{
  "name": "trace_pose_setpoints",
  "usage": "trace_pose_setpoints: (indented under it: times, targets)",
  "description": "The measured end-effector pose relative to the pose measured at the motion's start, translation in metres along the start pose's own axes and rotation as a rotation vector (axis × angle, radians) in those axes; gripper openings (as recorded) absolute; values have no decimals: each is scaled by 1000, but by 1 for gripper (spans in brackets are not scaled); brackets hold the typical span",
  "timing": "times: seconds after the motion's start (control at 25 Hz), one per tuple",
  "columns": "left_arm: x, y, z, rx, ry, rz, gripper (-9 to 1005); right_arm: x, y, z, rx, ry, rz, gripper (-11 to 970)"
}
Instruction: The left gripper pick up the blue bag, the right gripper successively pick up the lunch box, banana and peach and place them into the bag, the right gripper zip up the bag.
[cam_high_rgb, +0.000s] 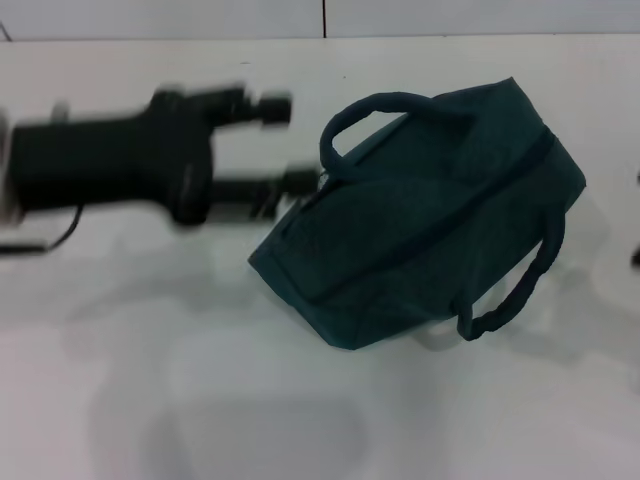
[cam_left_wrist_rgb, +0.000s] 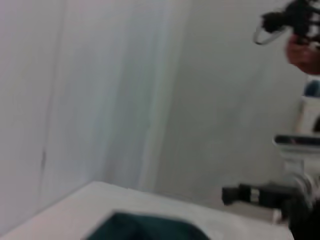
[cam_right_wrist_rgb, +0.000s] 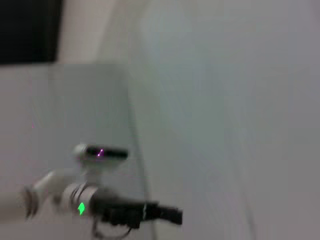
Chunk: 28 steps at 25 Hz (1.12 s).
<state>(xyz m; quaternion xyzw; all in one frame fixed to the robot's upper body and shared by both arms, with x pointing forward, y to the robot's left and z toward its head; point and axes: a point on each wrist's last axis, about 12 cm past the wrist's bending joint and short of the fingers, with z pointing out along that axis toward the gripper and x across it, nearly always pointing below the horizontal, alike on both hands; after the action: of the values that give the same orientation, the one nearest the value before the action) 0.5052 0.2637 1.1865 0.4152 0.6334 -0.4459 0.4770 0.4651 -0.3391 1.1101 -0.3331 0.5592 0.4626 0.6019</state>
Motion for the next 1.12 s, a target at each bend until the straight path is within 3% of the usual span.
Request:
trace_pose_setpoints:
  times: [0.24,0.6,0.84,1.12]
  targets:
    - [56,-32,-30,-18,36,121,826,15,24,-17,-60,104,-52,882]
    - [135,-45,-42,-86,47,54,822,58,37,-16,47,188,-28,880]
    - [153,-47,-42,-119,68,80,823,74,36,-7,75,240,-39,877]
    - [148,-43,-47,-154,30,102,825,82,39,-2,49,270,-30,875]
